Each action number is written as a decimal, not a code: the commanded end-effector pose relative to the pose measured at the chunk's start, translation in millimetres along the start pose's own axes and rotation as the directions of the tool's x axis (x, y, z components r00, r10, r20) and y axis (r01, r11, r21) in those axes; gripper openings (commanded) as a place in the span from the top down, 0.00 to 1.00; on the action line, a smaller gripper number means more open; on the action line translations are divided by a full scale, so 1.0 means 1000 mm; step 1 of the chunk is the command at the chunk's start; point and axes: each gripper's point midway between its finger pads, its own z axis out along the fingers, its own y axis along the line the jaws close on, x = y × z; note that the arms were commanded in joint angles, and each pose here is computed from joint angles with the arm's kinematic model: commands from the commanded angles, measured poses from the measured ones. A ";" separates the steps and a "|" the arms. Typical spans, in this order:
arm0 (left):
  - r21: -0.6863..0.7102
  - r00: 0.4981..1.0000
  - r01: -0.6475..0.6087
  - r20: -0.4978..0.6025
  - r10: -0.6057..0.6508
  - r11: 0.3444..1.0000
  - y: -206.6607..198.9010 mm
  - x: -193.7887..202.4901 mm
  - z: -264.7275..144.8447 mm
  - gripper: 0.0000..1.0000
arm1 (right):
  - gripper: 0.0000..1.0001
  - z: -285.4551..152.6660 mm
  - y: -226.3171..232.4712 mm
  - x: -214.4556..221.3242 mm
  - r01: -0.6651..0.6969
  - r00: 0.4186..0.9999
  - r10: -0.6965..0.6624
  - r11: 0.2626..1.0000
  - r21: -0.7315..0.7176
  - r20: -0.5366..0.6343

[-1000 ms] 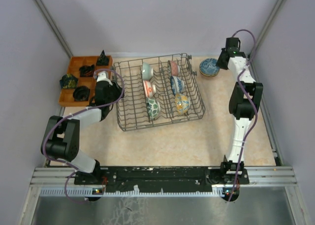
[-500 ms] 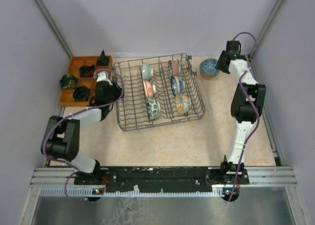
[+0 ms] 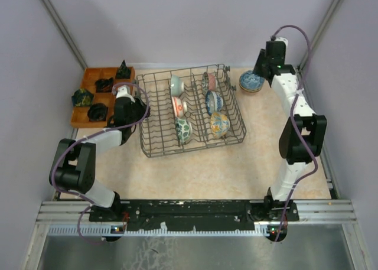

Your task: Unload the bowls from the dish rack

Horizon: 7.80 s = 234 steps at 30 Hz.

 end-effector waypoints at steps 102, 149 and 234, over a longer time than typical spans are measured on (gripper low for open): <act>0.006 0.997 0.057 0.042 -0.057 0.998 -0.006 -0.008 -0.022 0.09 | 1.00 -0.191 0.131 0.123 0.618 0.716 -0.695 0.676 0.402 0.068; -0.016 0.985 0.097 0.147 -0.094 0.995 -0.004 -0.039 -0.054 0.01 | 1.00 0.024 0.001 -0.061 -0.141 0.987 0.151 0.980 -0.142 0.060; 0.035 0.985 0.098 0.139 -0.102 0.995 -0.012 -0.035 -0.052 0.01 | 0.73 0.006 -0.035 -0.001 -0.157 0.988 0.157 0.985 -0.077 -0.004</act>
